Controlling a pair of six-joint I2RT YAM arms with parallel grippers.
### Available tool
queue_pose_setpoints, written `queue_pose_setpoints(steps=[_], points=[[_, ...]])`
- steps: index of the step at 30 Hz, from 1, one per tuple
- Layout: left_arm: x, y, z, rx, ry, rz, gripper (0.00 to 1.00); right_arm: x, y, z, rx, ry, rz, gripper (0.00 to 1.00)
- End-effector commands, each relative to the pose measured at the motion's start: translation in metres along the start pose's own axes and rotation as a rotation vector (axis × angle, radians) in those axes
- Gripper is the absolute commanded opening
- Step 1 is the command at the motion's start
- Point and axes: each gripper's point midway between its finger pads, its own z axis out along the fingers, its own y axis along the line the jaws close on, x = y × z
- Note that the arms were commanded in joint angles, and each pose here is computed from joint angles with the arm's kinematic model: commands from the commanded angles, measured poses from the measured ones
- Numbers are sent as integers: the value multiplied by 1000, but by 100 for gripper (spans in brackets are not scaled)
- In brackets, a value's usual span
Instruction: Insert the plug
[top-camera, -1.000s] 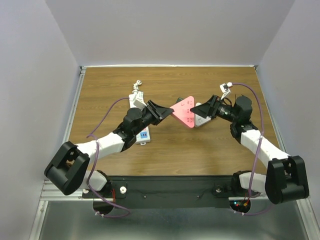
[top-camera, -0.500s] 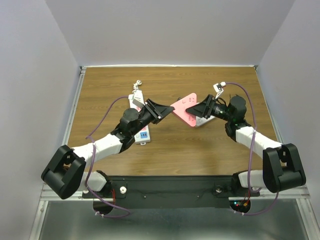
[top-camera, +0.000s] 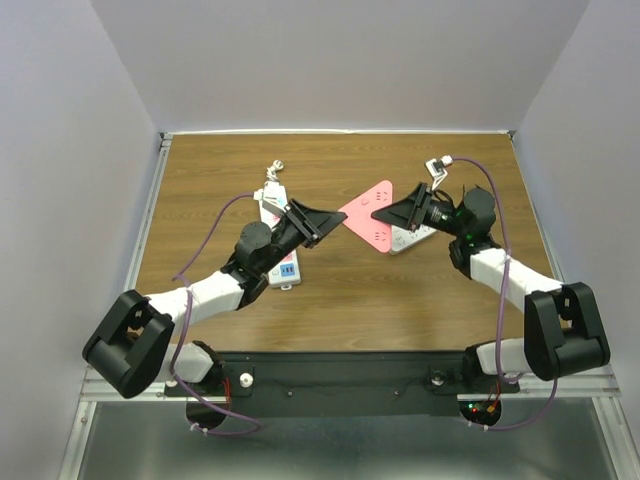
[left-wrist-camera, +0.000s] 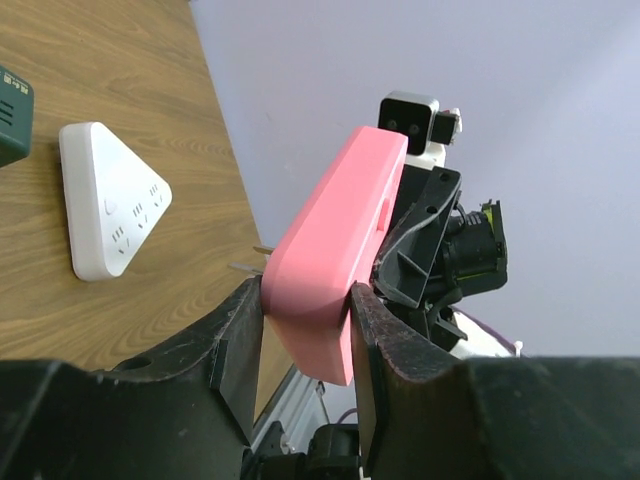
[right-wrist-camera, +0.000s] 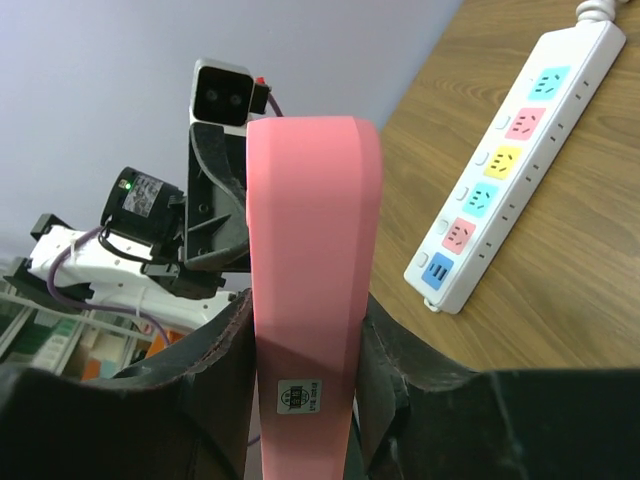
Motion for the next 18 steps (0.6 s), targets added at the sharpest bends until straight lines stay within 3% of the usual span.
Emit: queue_pose_setpoints(steps=[1, 3, 4, 7, 12, 18], points=[[7, -26, -5, 124, 28, 9, 15, -1, 20, 7, -89, 29, -122, 1], [7, -21, -7, 114, 28, 16, 31, -2, 21, 7, -88, 24, -120, 0], [5, -17, -8, 102, 25, 32, 46, -2, 18, 8, -82, 24, -106, 0], [-3, 0, -13, 34, 13, 90, 64, -7, 15, 11, -74, 15, -82, 0], [-30, 34, -38, -111, -51, 189, 79, -15, 1, 24, -68, 39, -14, 0], [-68, 71, -81, -333, -209, 318, 84, -14, -19, 38, -66, 88, 35, 0]])
